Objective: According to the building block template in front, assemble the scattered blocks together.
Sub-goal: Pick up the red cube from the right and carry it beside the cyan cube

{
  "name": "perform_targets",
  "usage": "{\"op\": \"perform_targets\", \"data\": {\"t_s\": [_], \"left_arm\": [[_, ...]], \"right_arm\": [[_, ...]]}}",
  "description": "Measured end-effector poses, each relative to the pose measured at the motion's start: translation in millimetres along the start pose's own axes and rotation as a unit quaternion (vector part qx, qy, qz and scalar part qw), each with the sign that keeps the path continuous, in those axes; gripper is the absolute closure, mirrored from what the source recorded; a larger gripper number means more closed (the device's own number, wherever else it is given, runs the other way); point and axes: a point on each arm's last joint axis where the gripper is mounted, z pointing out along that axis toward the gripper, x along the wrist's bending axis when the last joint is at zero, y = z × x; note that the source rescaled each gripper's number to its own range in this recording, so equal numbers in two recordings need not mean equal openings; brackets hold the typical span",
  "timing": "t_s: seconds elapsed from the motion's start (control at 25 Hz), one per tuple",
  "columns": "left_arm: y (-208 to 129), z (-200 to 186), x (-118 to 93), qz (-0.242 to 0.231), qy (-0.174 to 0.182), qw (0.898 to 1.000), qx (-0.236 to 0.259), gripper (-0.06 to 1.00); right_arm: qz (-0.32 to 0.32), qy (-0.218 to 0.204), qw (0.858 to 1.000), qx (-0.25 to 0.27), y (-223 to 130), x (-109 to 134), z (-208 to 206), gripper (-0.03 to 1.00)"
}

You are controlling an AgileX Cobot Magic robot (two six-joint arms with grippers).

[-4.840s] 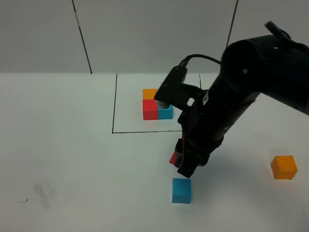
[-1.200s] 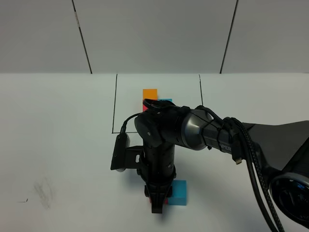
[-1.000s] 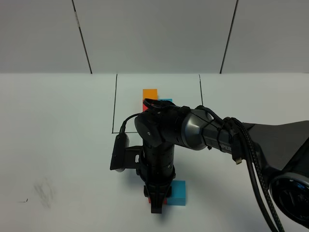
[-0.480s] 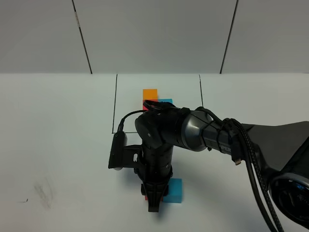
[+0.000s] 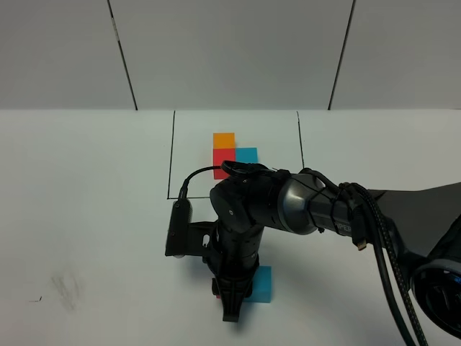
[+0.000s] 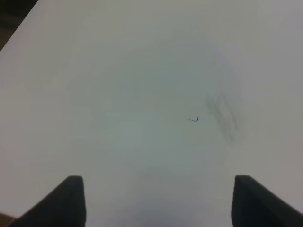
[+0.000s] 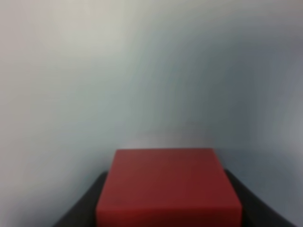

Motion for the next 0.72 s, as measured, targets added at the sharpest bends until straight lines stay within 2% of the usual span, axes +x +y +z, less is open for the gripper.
{"op": "perform_targets", "data": {"t_s": [0.48, 0.52, 0.6, 0.72], "left_arm": [[0.0, 0.0, 0.0, 0.0, 0.0, 1.0, 0.0, 0.46], [0.0, 0.0, 0.0, 0.0, 0.0, 1.0, 0.0, 0.46], [0.0, 0.0, 0.0, 0.0, 0.0, 1.0, 0.0, 0.46], [0.0, 0.0, 0.0, 0.0, 0.0, 1.0, 0.0, 0.46]], "right_arm": [[0.0, 0.0, 1.0, 0.0, -0.5, 0.5, 0.4, 0.94], [0.001, 0.001, 1.0, 0.0, -0.4, 0.5, 0.3, 0.9], [0.004, 0.006, 1.0, 0.001, -0.6, 1.4, -0.1, 0.72], [0.003, 0.002, 1.0, -0.004, 1.2, 1.8, -0.9, 0.37]]}}
